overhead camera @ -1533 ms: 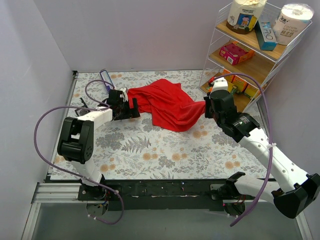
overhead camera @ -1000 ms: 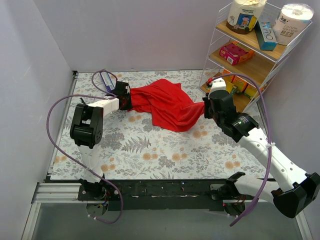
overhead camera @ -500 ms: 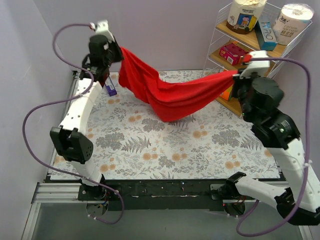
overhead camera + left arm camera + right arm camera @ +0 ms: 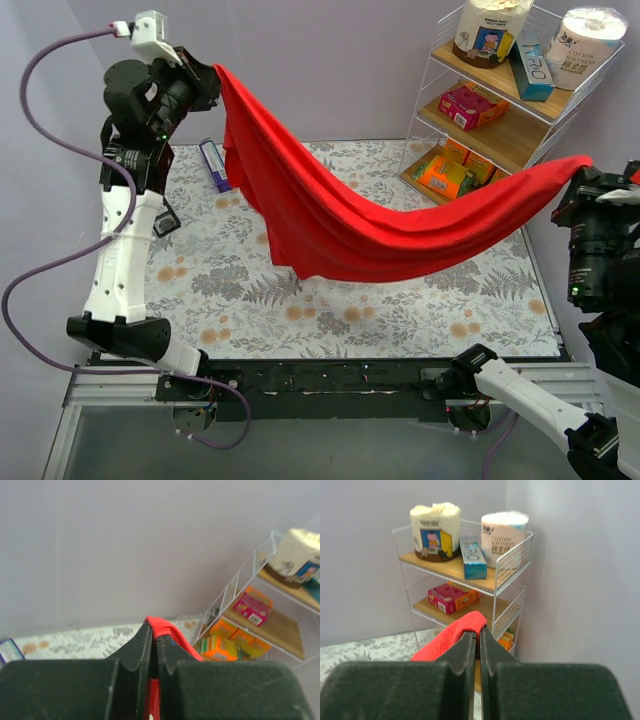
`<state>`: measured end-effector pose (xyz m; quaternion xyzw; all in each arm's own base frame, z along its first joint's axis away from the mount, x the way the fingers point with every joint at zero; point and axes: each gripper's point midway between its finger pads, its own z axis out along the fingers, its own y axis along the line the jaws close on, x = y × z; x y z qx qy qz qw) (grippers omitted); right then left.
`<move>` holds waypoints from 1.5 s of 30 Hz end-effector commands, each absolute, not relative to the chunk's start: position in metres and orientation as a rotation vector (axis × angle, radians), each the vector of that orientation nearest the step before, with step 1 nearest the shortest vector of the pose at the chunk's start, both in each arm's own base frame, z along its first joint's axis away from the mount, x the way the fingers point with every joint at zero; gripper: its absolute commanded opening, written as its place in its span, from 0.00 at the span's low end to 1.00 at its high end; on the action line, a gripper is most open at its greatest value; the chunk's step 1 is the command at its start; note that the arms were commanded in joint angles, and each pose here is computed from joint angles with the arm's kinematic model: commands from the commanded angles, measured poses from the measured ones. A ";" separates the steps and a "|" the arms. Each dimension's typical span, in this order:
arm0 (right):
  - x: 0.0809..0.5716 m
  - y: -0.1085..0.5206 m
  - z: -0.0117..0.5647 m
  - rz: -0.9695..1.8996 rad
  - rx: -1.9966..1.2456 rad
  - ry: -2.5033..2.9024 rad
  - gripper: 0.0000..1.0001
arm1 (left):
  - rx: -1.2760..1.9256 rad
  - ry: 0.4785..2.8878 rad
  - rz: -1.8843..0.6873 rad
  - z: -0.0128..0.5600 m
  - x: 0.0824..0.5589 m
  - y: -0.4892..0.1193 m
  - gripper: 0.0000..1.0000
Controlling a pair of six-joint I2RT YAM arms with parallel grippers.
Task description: Pin the brooch onto the clothing
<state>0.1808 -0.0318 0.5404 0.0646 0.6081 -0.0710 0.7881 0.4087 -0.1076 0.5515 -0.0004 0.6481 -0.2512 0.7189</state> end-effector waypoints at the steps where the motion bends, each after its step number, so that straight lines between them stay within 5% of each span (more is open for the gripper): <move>1: 0.193 -0.031 0.525 -0.226 0.139 1.352 0.05 | -0.004 1.602 -0.589 0.492 0.435 -0.118 0.00; 10: 0.198 -0.030 0.520 -0.254 0.130 1.358 0.06 | 0.045 1.622 -0.680 0.479 0.459 -0.137 0.00; 14: 0.206 -0.022 0.494 -0.256 0.110 1.414 0.06 | 0.032 1.761 -0.684 0.421 0.496 -0.144 0.06; 17: 0.213 -0.010 0.459 -0.202 0.104 1.490 0.05 | 0.033 1.874 -0.684 0.386 0.494 -0.146 0.00; 22: 0.234 0.045 0.363 0.003 -0.003 1.680 0.04 | 0.098 1.812 -0.816 0.320 0.410 -0.164 0.00; 27: 0.237 0.141 0.214 0.387 -0.190 2.049 0.01 | 0.213 2.062 -0.928 0.217 0.318 -0.204 0.00; 35: 0.205 0.181 0.111 0.625 -0.171 2.280 0.02 | 0.324 2.311 -1.039 0.140 0.219 -0.210 0.01; 37: 0.201 0.177 0.103 0.604 -0.147 2.314 0.15 | 0.443 2.306 -1.147 0.142 0.198 -0.231 0.11; 39: 0.200 0.174 0.103 0.581 -0.134 2.324 0.27 | 0.551 2.319 -1.190 0.141 0.186 -0.251 0.41; 41: 0.203 0.173 0.112 0.569 -0.138 2.309 0.80 | 0.667 2.283 -1.190 0.144 0.180 -0.264 0.71; 42: 0.207 0.169 0.118 0.536 -0.117 2.295 0.92 | 0.687 2.264 -1.188 0.149 0.181 -0.267 0.89; 45: 0.214 0.170 0.141 0.514 -0.105 2.217 0.92 | 0.661 2.148 -1.076 0.181 0.208 -0.266 0.98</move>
